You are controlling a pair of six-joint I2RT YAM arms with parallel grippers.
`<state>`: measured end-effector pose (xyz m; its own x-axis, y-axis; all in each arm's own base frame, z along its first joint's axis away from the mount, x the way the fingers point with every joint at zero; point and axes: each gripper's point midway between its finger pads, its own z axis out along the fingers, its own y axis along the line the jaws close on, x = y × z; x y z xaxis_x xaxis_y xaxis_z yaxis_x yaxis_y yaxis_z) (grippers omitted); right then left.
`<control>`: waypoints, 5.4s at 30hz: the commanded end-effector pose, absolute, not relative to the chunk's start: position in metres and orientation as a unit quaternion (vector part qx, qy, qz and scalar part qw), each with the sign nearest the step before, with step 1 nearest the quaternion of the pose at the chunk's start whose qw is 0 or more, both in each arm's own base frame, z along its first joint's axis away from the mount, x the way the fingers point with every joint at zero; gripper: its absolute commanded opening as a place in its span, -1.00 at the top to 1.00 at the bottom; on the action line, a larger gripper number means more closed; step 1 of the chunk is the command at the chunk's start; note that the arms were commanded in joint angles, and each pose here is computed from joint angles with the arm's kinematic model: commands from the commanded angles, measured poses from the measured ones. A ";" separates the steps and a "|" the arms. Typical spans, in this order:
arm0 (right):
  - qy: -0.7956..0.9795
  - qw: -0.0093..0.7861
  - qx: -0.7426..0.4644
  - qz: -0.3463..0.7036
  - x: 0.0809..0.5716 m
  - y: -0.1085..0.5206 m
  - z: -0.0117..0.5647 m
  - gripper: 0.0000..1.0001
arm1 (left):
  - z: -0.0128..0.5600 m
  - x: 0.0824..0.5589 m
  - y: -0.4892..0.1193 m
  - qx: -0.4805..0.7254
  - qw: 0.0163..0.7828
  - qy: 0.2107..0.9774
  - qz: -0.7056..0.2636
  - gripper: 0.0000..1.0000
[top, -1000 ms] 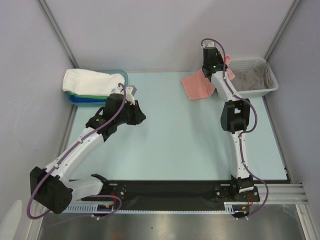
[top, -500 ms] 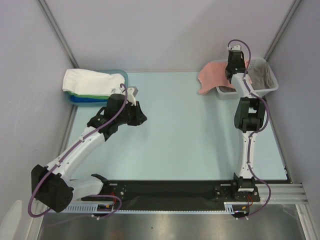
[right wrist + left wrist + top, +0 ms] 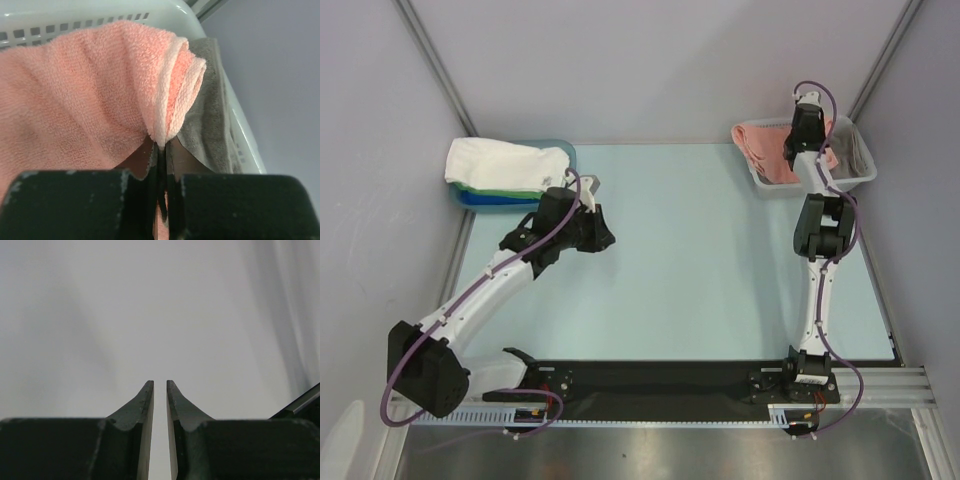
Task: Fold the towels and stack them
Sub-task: Neatly place the folded towel into the bin, then grab crumpled towel, then move the towel to the center of the board
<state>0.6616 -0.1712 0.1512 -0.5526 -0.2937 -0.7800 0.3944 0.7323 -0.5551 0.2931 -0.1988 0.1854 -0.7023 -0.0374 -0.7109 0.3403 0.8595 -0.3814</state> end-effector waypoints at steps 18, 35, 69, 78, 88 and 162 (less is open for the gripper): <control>0.759 0.527 0.088 -0.372 0.658 -0.226 0.210 1.00 | 0.187 0.299 -0.209 0.105 0.374 0.882 -0.266 0.59; 0.773 0.539 0.135 -0.307 0.651 -0.238 0.204 -0.41 | 0.186 0.299 -0.209 0.104 0.378 0.880 -0.267 0.42; 0.851 0.484 0.070 0.192 0.497 0.143 0.182 -0.98 | 0.158 0.545 0.023 -0.406 0.486 0.767 0.100 0.07; 0.846 0.488 0.052 0.209 0.493 0.160 0.189 -0.95 | 0.129 0.595 0.055 -0.424 0.450 0.780 0.096 -0.04; 0.849 0.482 0.053 0.210 0.493 0.162 0.182 -0.91 | 0.100 0.593 0.054 -0.436 0.426 0.788 0.081 0.08; 0.808 0.559 0.074 0.173 0.447 0.162 0.277 -0.85 | 0.555 0.341 -0.230 -0.026 0.809 0.544 -0.221 0.99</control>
